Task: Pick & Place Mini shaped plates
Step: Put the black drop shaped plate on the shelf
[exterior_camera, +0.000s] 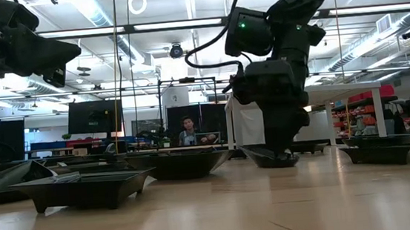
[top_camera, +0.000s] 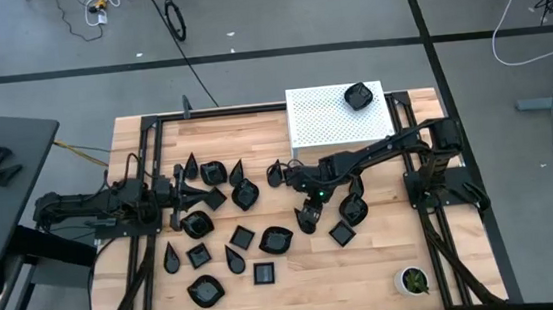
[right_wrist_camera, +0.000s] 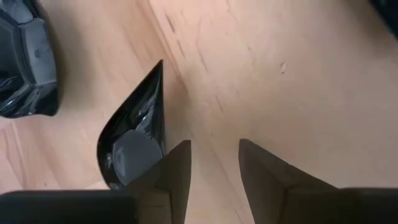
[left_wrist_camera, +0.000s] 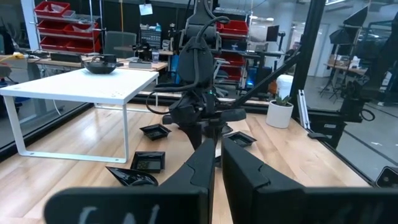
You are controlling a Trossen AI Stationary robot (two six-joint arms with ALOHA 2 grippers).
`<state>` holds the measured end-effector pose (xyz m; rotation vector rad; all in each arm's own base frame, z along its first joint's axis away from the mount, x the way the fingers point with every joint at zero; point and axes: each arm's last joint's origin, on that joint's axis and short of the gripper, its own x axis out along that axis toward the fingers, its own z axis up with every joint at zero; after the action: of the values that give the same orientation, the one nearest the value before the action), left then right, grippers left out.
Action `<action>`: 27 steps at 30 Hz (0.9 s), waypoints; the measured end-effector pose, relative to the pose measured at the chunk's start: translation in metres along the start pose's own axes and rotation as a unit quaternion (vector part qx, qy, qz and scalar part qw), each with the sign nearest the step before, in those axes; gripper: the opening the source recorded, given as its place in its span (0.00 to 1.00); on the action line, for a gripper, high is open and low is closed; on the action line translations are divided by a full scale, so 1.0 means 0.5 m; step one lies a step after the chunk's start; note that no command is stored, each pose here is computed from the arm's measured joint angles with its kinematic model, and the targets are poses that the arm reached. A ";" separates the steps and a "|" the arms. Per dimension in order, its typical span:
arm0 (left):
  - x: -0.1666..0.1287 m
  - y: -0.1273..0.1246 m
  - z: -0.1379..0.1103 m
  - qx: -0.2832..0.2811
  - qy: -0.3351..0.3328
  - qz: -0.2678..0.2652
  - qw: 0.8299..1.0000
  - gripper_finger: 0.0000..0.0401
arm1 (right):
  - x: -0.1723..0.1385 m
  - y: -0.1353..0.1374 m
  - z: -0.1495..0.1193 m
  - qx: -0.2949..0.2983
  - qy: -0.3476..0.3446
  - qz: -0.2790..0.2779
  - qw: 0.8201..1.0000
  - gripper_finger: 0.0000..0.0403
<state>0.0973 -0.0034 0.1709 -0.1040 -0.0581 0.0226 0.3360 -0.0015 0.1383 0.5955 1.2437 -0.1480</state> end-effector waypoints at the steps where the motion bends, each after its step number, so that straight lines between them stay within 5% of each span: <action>1: 0.000 0.000 0.000 0.000 0.000 0.000 1.000 0.08 | 0.000 0.000 0.000 -0.001 0.001 0.002 1.000 0.34; 21: 0.000 0.000 0.000 -0.001 0.000 0.000 1.000 0.08 | 0.015 0.025 -0.001 -0.101 -0.046 0.063 0.992 0.34; 27: 0.000 0.000 0.000 -0.001 0.000 0.000 1.000 0.08 | 0.035 0.009 -0.018 -0.107 -0.071 0.075 0.989 0.27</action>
<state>0.0973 -0.0034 0.1709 -0.1062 -0.0580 0.0224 0.3361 0.0106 0.1219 0.4806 1.0560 0.0689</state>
